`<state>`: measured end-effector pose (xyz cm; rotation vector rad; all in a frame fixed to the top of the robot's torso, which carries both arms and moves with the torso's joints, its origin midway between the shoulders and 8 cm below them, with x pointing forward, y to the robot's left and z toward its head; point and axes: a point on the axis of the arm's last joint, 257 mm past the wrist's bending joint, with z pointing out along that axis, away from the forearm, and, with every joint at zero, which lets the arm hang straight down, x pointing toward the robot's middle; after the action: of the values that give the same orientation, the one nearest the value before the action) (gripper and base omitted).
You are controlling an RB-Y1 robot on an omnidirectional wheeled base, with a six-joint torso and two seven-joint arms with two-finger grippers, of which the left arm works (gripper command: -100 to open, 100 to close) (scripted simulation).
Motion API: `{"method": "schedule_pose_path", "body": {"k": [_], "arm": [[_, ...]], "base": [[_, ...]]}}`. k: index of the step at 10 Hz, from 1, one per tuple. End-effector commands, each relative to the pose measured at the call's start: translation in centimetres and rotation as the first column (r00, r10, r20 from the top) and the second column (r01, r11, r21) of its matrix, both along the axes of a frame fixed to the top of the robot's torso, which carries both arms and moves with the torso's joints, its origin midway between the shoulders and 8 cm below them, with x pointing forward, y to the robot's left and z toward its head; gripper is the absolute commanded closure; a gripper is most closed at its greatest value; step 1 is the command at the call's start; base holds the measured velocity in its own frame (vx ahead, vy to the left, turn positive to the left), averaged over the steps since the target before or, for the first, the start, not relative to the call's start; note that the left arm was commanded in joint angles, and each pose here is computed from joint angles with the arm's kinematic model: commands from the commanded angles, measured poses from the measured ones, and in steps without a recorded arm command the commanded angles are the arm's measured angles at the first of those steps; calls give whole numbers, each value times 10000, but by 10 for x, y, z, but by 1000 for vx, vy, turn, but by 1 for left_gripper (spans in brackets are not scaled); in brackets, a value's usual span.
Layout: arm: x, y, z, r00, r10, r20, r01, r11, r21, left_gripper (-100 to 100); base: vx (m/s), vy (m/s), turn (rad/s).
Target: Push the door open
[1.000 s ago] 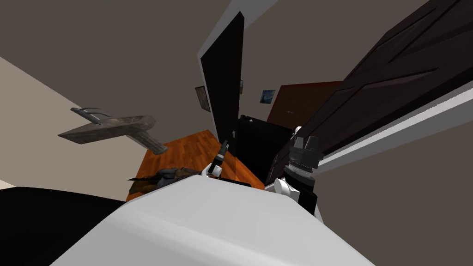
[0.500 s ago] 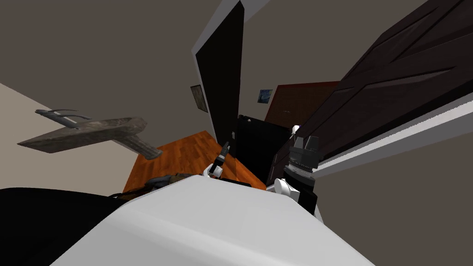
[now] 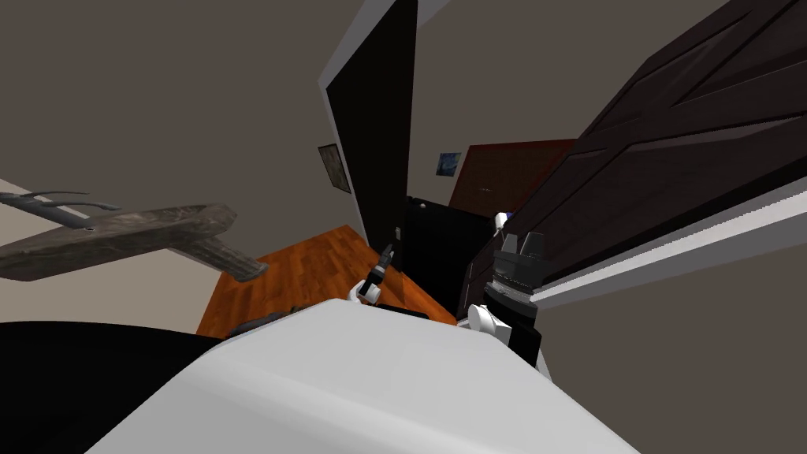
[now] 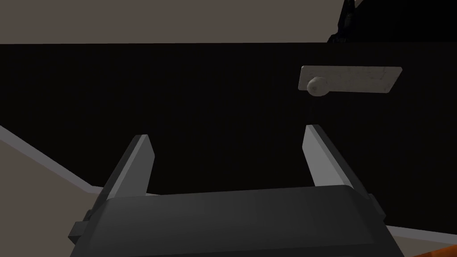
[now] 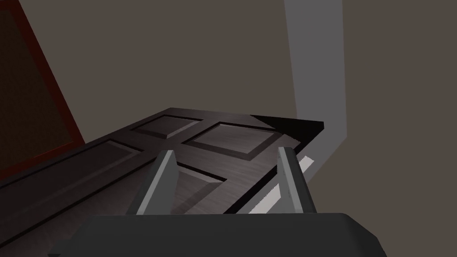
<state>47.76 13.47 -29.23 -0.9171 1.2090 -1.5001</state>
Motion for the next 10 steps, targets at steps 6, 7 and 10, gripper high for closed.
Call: {"method": "schedule_pose_path", "body": {"k": [6,7,10], "arm": [[1,-13,-30,9976,-324,-620,332,9994,121,-100],[1,-14,-34,9968,-368,-709,379,9992,139,-100],[1,-21,-49,9932,-530,-1036,554,9983,204,-100]], "base": [[67,87,-70],[46,86,-88],[71,103,-75]]}}
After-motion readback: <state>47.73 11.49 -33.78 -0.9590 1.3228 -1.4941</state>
